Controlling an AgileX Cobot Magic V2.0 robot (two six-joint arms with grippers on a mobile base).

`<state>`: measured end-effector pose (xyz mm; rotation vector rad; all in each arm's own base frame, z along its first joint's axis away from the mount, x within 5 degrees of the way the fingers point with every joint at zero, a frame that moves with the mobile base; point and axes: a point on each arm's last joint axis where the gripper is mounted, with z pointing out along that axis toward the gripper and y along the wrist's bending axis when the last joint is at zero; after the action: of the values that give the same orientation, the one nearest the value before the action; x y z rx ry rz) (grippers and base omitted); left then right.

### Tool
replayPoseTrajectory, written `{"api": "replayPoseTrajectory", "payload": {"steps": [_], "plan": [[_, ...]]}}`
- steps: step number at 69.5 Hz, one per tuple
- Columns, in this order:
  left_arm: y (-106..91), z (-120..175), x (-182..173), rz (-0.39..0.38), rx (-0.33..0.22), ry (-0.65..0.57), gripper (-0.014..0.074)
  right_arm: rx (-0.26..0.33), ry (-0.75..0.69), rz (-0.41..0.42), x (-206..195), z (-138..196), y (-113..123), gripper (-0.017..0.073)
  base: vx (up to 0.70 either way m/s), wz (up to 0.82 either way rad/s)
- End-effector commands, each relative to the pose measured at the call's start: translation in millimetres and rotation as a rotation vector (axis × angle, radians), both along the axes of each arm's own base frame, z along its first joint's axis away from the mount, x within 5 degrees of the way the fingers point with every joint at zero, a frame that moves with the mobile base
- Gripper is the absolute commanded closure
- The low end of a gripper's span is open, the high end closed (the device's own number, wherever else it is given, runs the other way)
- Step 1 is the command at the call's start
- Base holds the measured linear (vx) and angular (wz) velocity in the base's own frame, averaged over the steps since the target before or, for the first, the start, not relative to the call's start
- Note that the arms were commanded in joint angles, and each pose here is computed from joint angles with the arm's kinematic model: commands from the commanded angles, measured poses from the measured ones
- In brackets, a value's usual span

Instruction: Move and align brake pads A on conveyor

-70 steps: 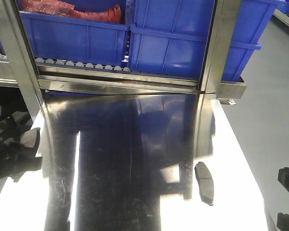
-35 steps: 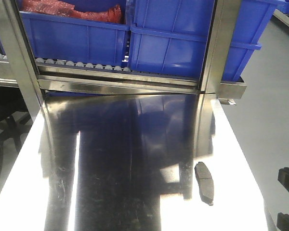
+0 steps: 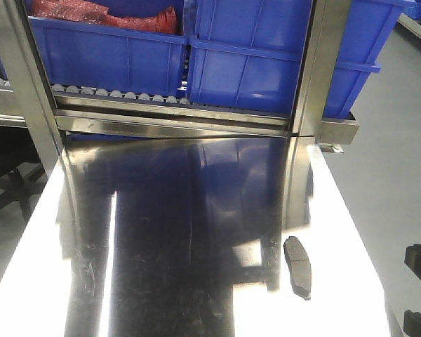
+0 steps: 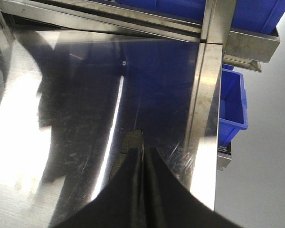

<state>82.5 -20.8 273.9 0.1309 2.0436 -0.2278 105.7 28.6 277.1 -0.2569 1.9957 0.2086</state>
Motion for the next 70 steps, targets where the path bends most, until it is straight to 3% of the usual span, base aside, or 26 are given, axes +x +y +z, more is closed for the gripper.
{"api": "replayPoseTrajectory", "payload": {"steps": [1, 70], "plan": [[-1.8, 15.7, 3.2, -0.009, -0.031, -0.099, 0.0384, 0.012, -0.09, -0.02, 3.6, 14.7, -1.3, 0.0566, 0.0, 0.0], [-1.8, 15.7, 3.2, -0.009, -0.031, -0.099, 0.0384, 0.012, -0.09, -0.02, 3.6, 14.7, -1.3, 0.0566, 0.0, 0.0]]}}
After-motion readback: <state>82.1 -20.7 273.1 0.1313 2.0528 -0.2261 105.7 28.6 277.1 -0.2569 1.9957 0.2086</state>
